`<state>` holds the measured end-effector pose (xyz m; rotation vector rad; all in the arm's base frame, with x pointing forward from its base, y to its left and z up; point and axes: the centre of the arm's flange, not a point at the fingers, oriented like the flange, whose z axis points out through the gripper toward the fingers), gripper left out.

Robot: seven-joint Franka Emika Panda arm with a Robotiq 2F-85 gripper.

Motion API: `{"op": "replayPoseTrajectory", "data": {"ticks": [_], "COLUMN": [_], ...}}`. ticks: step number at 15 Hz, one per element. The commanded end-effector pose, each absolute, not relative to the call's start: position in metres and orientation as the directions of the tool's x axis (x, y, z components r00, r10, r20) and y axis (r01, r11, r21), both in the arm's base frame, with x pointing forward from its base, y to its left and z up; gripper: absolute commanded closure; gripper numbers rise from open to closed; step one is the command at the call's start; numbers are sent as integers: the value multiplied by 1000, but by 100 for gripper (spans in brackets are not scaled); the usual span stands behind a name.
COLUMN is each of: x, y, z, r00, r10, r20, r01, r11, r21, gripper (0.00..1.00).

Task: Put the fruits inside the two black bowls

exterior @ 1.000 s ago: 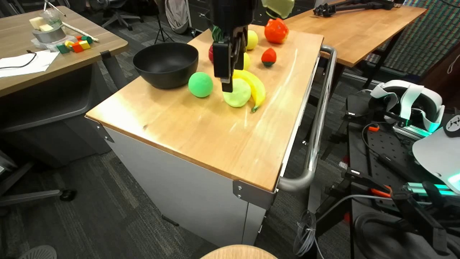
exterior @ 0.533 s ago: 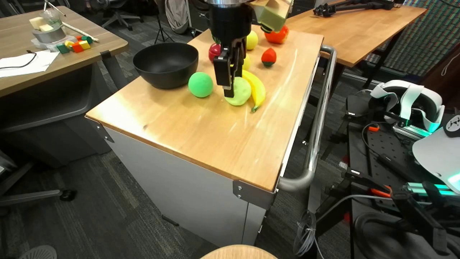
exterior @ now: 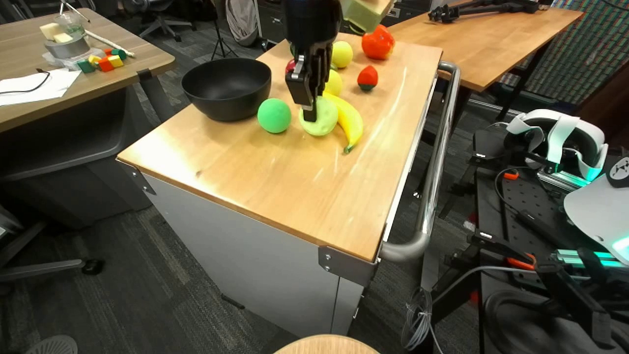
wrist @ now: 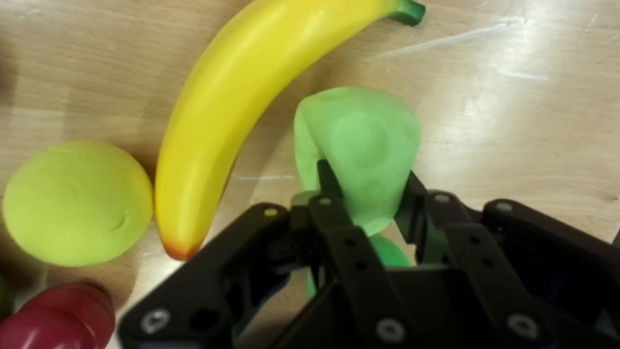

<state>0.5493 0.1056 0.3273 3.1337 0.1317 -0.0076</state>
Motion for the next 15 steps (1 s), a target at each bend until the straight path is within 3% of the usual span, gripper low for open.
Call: {"op": "replayPoseTrajectory", "data": {"ticks": [1, 4, 8, 11, 15], "x": [551, 556, 605, 640, 671], "y": [110, 105, 68, 47, 44], "z": [408, 479, 531, 503, 433], "r00": [987, 962, 881, 826, 839], "r10": [88, 39, -49, -99, -112], "r20": [135, 269, 470, 555, 533], "r01": [97, 78, 31, -15, -36], "r11": [-993, -988, -987, -988, -988], "r21": [-62, -136, -160, -153, -151], "gripper": [92, 97, 96, 96, 96]}}
